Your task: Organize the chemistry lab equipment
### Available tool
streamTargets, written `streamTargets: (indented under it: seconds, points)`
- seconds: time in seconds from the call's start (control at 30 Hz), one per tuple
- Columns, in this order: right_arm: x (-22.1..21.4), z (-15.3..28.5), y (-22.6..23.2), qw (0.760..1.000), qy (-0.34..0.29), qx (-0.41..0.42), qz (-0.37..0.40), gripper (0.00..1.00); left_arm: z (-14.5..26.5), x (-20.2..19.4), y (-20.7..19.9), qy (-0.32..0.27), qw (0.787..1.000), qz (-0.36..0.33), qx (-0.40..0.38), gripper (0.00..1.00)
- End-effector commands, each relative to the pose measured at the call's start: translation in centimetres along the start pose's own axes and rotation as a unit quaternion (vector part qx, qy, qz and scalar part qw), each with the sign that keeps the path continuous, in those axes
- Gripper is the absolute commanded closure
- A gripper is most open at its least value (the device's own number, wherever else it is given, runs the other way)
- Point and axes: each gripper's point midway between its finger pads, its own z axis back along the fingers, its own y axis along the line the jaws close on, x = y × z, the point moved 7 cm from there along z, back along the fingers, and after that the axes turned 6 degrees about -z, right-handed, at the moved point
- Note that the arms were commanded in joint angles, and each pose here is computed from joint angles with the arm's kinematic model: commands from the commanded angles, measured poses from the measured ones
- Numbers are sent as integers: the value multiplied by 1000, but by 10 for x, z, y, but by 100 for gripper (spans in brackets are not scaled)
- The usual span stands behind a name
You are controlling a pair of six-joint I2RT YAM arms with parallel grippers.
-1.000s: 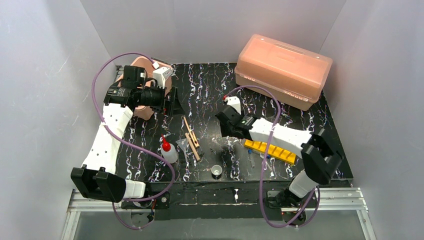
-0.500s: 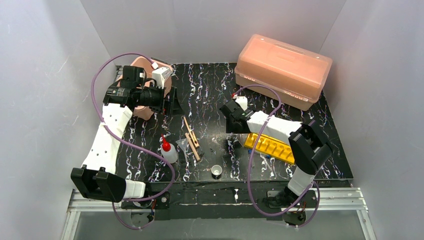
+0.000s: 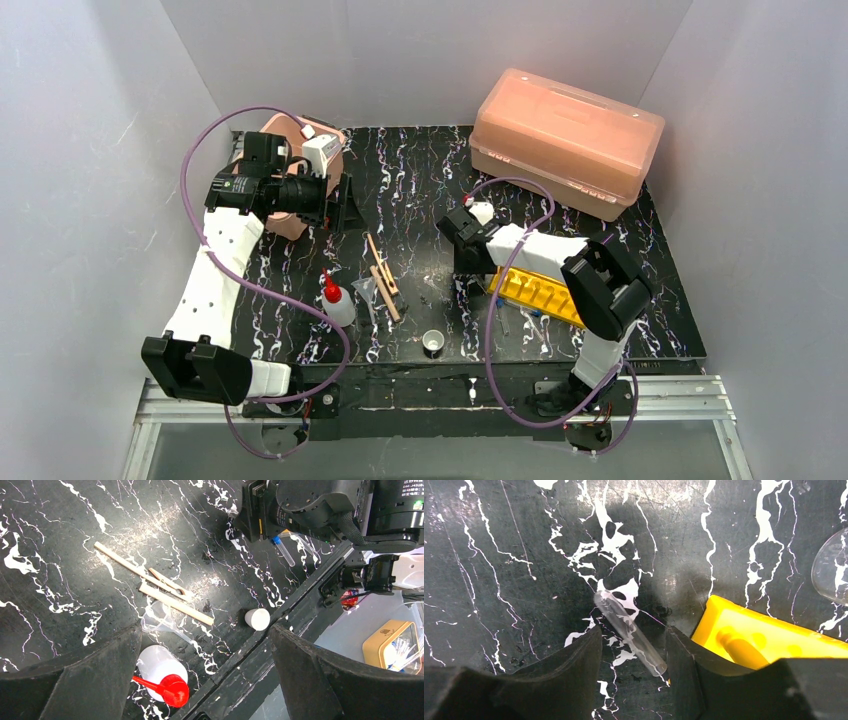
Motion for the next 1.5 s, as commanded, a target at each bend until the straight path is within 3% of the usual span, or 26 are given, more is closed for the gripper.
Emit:
streamTargets:
  seconds: [0.0,0.57,0.9,1.1,1.47]
  points:
    - [1,-1,-2,1000,-10,-5,-12,46,10,-4,-6,-8,1000,-12,2,1]
    - [13,1,15,999,-14,33,13,85,11,-7,-7,-8,1000,-11,-2,1]
    - [23,19,23,996,-21,80,19,82,9,-8,-8,-9,1000,-11,-11,1]
    - [16,18,50,992,1,120,31,94,11,-10,-9,-9,1000,-15,-9,1]
    - [7,18,92,988,33,138,56,84,13,-11,-10,-9,1000,-16,-8,1]
